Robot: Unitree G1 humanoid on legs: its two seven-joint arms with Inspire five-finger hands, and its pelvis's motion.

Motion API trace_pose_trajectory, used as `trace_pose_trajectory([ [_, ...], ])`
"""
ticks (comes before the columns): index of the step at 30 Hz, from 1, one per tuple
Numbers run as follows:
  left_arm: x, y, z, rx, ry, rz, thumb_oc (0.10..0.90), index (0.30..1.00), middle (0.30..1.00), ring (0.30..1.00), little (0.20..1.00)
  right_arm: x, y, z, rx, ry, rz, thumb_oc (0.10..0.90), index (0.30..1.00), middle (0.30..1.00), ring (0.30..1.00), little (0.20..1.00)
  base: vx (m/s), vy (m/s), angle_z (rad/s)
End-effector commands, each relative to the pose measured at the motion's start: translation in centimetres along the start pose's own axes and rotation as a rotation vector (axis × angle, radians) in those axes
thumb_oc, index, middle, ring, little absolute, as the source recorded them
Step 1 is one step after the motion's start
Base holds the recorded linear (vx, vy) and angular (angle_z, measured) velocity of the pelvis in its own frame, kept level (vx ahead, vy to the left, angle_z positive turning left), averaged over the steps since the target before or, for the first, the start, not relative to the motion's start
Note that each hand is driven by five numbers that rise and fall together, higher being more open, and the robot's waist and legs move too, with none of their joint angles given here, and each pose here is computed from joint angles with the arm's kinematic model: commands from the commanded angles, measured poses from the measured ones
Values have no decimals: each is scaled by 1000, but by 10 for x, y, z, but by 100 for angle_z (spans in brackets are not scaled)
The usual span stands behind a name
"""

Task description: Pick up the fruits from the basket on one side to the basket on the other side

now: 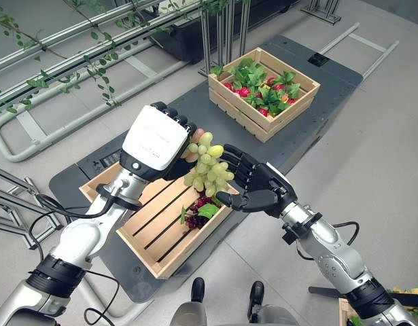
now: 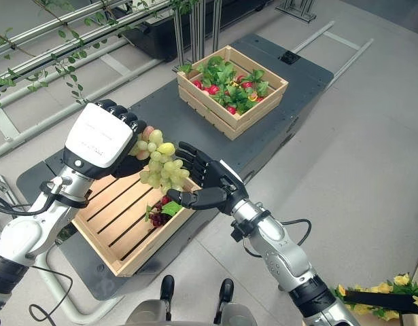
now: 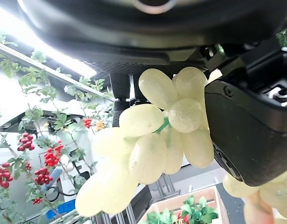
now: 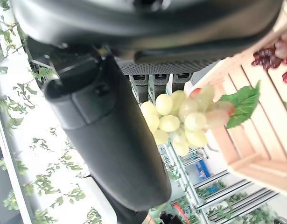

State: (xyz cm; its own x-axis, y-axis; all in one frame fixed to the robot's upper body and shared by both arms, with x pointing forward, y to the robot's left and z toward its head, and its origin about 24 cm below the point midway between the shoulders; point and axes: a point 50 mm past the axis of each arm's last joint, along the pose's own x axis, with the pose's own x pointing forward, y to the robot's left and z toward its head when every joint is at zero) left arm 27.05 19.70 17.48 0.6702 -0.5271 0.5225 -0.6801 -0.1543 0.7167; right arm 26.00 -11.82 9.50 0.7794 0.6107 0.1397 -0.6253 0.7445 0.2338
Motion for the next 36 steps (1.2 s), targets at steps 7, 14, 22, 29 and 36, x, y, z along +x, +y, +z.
trace_pose_trajectory([
  [7,30,29,9,-126,-31,148,400,300,300,300,300,11,27,16,93,-154,118,800,900,900,900,900,0,0,0],
  [14,22,20,16,-188,-64,100,400,300,300,300,300,7,24,17,95,-165,83,800,900,900,900,900,0,-1,-2],
  [22,19,20,31,-249,-115,76,400,300,300,300,300,5,23,11,94,-148,36,736,804,804,804,804,-1,0,0],
  [29,18,20,34,-269,-123,87,400,300,300,300,300,4,21,11,81,-138,25,400,300,300,300,300,-3,2,-2],
  [36,19,26,33,-270,-120,164,400,300,300,300,300,2,17,10,39,-128,-2,400,300,300,300,300,0,0,0],
])
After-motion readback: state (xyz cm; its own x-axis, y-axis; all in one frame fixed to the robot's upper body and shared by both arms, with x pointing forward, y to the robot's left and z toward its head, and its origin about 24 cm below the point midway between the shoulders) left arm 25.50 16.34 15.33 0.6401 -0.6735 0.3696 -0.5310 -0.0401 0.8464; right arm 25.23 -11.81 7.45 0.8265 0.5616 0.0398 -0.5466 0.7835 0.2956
